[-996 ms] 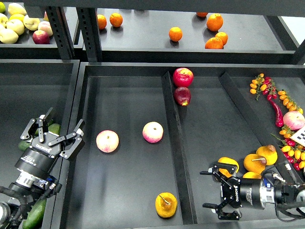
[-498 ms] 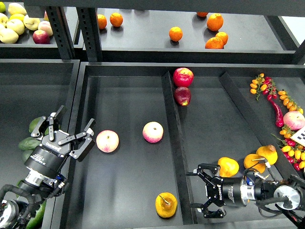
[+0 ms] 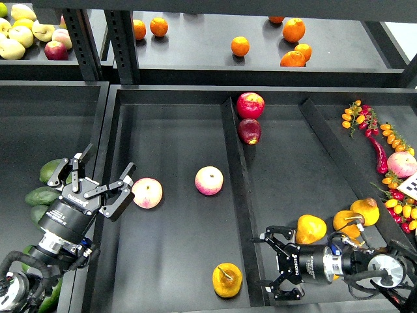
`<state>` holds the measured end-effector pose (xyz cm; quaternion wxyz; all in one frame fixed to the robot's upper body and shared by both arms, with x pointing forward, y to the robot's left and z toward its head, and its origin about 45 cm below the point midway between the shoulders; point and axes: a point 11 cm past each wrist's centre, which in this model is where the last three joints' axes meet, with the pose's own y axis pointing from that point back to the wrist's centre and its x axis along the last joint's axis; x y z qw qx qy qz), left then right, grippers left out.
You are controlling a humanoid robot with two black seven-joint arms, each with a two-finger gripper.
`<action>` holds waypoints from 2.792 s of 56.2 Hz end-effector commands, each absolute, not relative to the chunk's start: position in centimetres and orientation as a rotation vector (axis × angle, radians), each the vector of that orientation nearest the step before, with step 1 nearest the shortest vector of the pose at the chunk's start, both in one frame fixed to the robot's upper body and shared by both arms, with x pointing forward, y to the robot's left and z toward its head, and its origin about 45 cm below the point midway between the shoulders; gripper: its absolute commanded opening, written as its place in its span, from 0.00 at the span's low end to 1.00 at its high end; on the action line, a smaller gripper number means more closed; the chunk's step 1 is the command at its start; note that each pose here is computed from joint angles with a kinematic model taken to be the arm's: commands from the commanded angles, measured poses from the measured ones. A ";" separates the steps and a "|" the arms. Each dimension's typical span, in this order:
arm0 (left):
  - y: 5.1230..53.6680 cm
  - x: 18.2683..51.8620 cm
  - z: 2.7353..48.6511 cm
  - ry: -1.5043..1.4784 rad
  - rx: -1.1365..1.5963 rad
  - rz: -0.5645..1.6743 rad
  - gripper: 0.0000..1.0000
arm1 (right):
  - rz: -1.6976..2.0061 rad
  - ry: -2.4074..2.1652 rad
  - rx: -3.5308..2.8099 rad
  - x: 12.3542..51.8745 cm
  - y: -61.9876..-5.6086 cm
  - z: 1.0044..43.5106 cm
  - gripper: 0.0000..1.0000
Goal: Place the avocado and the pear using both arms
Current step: 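Move the right gripper down toward the yellow pear, then lower the right gripper onto the pear and close it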
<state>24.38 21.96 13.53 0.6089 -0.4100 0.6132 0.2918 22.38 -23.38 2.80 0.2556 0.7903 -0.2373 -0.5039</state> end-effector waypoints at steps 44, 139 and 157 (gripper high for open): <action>21.7 24.3 13.5 1.421 -0.940 0.667 0.99 | -1.423 -0.653 2.112 22.1 -21.6 0.9 0.96; 21.0 25.2 14.3 1.401 -0.924 0.634 0.99 | -1.523 -0.677 2.112 21.8 -20.9 0.5 0.34; 20.9 25.3 14.4 1.400 -0.924 0.633 0.99 | -1.560 -0.695 2.124 22.1 -20.8 0.8 0.16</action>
